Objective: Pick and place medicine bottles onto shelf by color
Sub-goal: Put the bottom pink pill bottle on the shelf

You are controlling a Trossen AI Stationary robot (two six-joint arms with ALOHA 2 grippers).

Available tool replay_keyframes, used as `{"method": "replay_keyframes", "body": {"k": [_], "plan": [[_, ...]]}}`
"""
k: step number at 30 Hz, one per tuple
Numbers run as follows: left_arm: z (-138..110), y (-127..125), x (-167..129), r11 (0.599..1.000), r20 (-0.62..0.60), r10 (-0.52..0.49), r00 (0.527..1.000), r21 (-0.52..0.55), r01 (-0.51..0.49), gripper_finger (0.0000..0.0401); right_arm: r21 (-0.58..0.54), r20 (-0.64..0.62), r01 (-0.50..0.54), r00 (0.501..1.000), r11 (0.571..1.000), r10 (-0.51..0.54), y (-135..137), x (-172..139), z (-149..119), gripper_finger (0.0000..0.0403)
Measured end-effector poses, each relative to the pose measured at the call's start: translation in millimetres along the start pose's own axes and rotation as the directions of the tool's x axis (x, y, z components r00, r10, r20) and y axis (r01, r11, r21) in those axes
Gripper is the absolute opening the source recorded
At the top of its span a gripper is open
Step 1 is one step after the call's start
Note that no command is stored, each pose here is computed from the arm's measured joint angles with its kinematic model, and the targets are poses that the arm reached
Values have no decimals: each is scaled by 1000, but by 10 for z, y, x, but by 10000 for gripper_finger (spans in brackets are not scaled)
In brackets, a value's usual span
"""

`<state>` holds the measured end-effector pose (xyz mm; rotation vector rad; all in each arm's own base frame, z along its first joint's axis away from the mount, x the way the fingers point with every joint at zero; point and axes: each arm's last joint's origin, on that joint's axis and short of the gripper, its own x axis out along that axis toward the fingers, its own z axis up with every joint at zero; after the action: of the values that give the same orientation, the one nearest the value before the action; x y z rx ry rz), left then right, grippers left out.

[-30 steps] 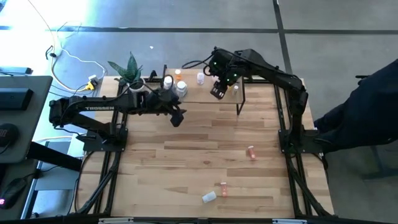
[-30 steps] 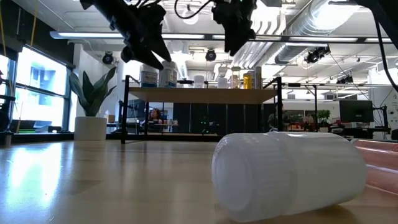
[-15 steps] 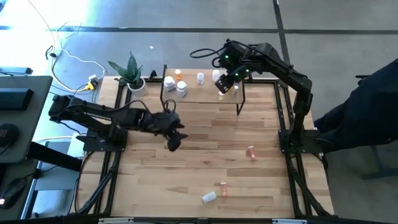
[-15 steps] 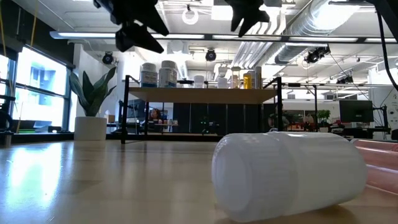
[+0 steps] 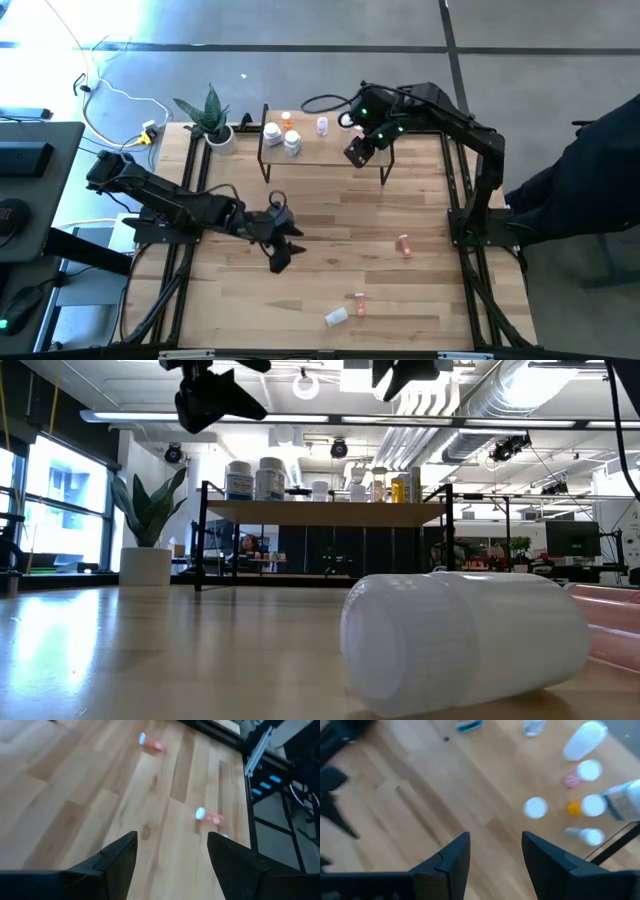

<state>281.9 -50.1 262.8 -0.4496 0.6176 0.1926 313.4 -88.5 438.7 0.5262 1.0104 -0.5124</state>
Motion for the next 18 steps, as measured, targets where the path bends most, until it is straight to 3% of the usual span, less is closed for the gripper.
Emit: {"method": "replay_keyframes", "body": {"k": [8,13,18], "plan": [[-263,-123,267,999,-107,28,994,47,-23,232,28,29,-55,998,998,55,246,-219,-219,169],[-399,-68,311,983,-164,160,973,120,-142,232,-42,10,-99,995,994,99,518,-270,-407,169],[-474,63,178,934,-209,337,918,200,-297,232,-141,-11,-67,998,988,66,823,-215,-674,169]]}}
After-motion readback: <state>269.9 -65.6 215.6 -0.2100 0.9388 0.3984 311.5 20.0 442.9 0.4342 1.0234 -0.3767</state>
